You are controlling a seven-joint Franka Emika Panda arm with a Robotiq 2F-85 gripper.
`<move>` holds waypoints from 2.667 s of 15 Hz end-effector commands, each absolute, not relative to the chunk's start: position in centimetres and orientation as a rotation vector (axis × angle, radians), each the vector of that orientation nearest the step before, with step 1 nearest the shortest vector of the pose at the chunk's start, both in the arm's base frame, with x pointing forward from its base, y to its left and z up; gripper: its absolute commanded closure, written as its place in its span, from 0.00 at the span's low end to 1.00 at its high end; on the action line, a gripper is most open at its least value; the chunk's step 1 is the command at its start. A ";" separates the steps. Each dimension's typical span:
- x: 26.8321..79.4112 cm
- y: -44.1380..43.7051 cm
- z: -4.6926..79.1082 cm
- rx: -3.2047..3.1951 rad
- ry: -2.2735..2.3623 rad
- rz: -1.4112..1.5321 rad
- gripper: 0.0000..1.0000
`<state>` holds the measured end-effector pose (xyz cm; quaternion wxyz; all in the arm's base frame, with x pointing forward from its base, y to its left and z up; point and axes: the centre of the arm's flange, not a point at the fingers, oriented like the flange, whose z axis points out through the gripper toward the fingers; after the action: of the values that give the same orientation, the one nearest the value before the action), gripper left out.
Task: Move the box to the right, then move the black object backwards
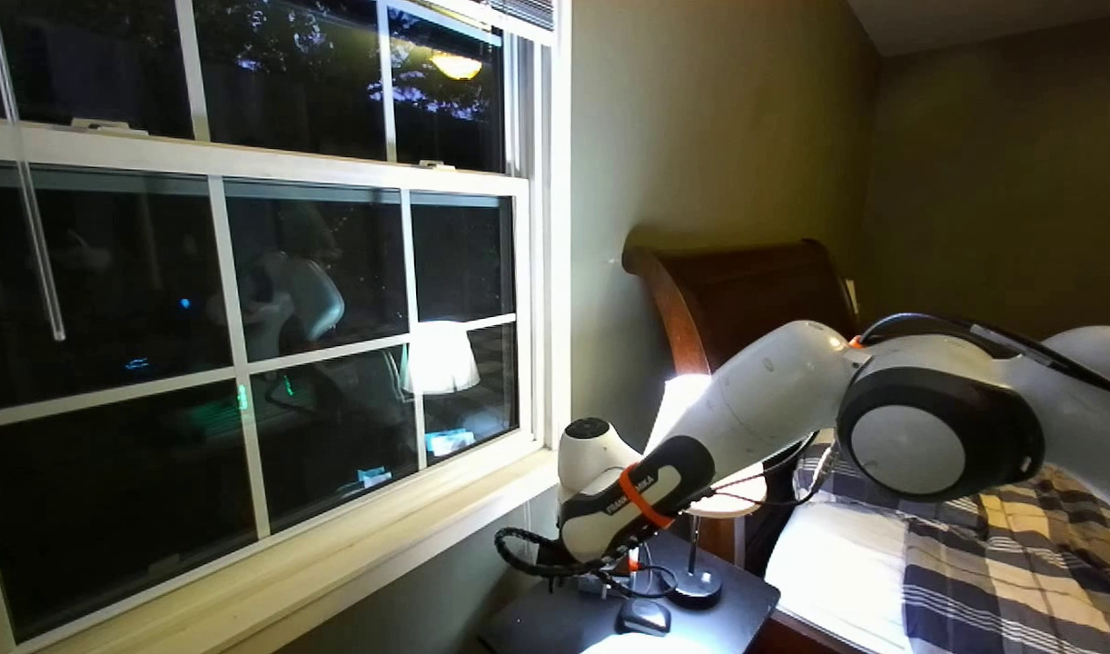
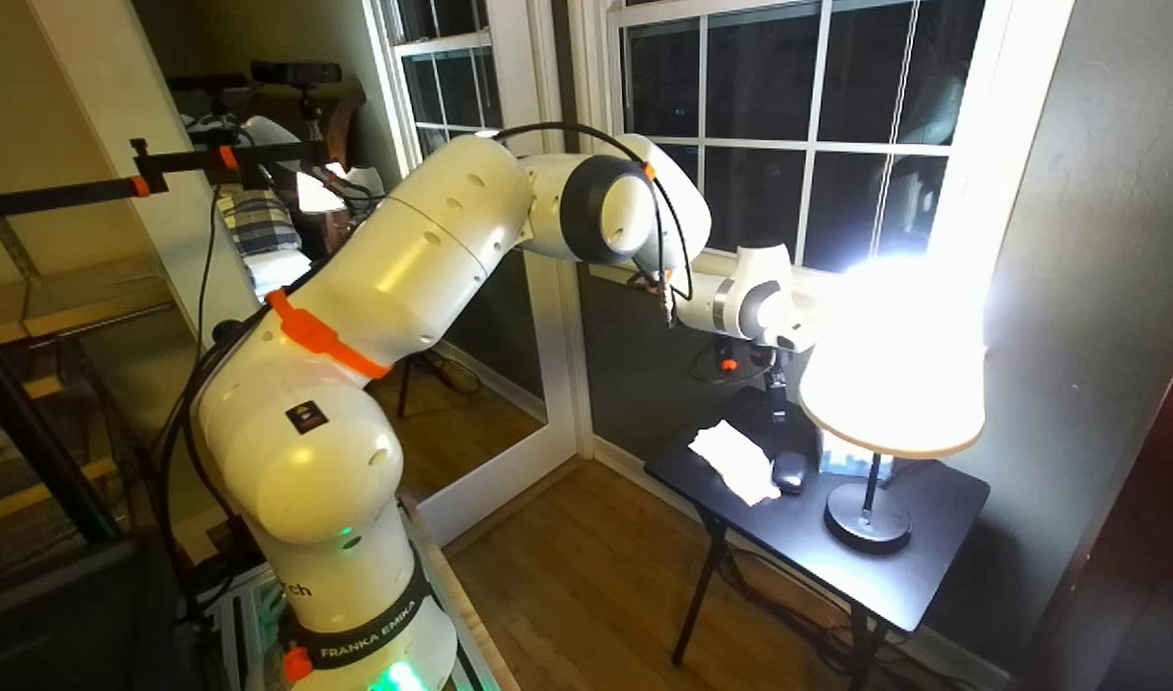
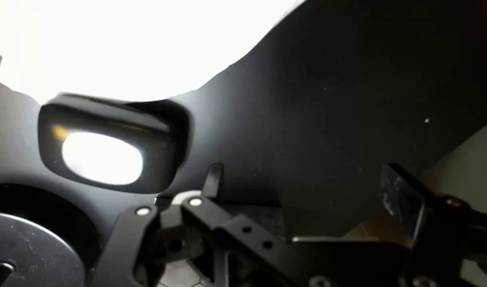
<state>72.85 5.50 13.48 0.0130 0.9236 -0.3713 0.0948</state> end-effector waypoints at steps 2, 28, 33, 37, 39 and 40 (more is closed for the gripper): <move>72.7 4.6 13.7 2.877 -1.154 0.296 0.00; 69.8 0.0 10.4 2.828 0.111 -0.222 0.00; 69.7 -0.4 9.1 2.831 0.197 -0.267 0.00; 69.5 -0.3 8.1 2.848 0.219 -0.294 0.00; 69.4 -0.4 7.7 2.849 0.221 -0.311 0.00; 69.3 -0.5 7.6 2.849 0.221 -0.315 0.00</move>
<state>68.93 0.18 8.37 0.1384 0.9838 0.0649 -0.0941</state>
